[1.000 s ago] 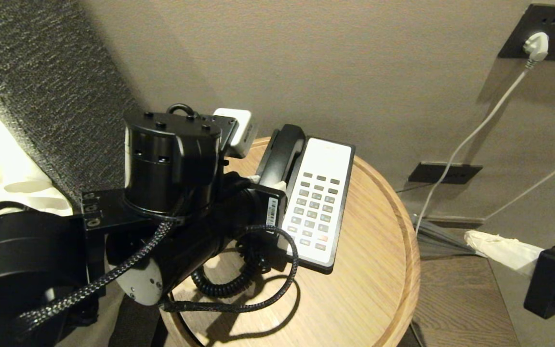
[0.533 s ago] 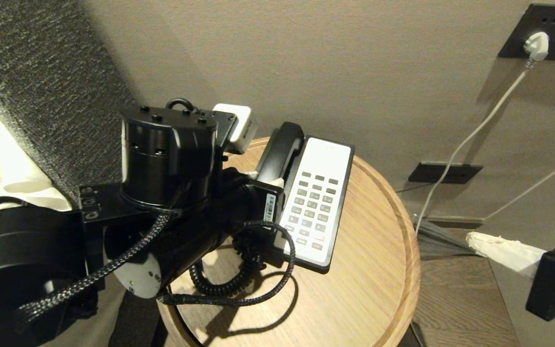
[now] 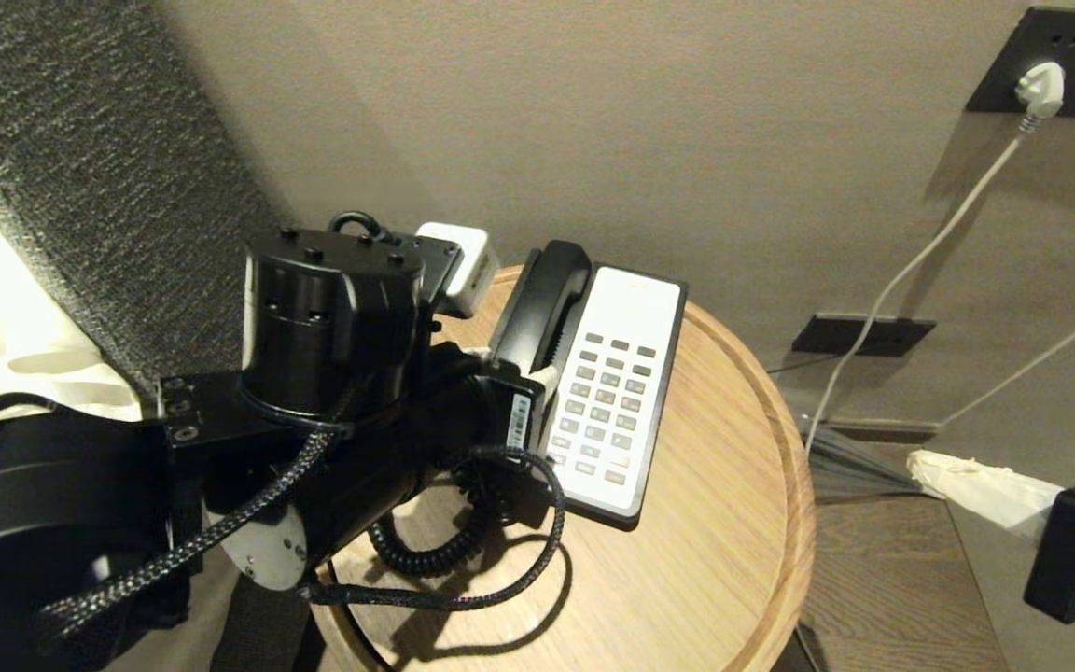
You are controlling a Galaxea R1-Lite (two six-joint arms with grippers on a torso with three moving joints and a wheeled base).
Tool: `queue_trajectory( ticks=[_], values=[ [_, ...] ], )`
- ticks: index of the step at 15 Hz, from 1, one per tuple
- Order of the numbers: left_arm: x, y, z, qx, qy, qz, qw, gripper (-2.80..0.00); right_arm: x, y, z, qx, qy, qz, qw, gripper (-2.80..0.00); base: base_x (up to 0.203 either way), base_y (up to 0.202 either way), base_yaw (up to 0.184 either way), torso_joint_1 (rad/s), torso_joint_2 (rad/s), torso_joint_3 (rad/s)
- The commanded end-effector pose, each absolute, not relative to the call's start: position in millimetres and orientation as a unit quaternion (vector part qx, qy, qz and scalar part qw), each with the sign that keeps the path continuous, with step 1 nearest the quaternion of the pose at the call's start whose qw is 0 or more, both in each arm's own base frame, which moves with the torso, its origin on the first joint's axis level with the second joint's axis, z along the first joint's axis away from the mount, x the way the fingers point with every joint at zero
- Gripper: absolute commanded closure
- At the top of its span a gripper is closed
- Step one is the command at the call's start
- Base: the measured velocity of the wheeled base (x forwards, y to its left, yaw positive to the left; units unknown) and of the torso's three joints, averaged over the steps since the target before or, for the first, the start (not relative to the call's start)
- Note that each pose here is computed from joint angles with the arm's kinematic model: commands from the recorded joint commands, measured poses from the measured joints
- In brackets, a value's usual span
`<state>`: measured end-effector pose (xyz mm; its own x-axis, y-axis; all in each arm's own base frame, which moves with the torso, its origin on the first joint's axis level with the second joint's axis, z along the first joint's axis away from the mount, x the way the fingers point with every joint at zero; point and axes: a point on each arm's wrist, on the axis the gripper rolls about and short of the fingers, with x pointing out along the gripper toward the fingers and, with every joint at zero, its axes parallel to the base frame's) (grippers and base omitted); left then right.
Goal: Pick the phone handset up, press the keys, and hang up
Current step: Put the handset back, then end the call using the dial pad
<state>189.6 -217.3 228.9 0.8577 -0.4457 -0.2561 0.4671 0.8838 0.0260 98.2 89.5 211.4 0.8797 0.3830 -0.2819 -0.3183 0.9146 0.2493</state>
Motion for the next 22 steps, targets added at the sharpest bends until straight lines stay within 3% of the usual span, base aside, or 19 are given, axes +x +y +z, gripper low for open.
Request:
queue_trajectory(
  ticks=[1, 9, 10, 16, 22],
  values=[
    [190.2, -217.5, 227.7, 0.043, 0.122, -0.235, 0.963, -2.80, 97.7, 89.5, 210.4, 0.098, 0.166, 0.182, 0.964, 0.00, 0.000, 0.000, 0.000, 0.000, 0.00, 0.000],
    [174.5, -198.2, 255.3, 0.014, 0.082, -0.234, 0.969, -2.80, 95.2, 86.9, 204.7, 0.094, 0.171, 0.180, 0.964, 0.00, 0.000, 0.000, 0.000, 0.000, 0.00, 0.000],
    [169.9, -193.0, 259.3, 0.008, 0.076, -0.235, 0.969, 0.00, 96.4, 88.0, 206.4, 0.095, 0.169, 0.180, 0.964, 0.00, 0.000, 0.000, 0.000, 0.000, 0.00, 0.000],
    [137.1, -150.7, 289.7, -0.039, 0.023, -0.234, 0.971, 0.00, 118.8, 118.7, 215.8, 0.086, 0.188, 0.208, 0.956, 0.00, 0.000, 0.000, 0.000, 0.000, 0.00, 0.000],
    [106.5, -98.4, 291.9, -0.076, -0.006, -0.202, 0.976, 0.00, 152.8, 188.4, 220.1, 0.059, 0.214, 0.248, 0.943, 0.00, 0.000, 0.000, 0.000, 0.000, 0.00, 0.000]
  ],
)
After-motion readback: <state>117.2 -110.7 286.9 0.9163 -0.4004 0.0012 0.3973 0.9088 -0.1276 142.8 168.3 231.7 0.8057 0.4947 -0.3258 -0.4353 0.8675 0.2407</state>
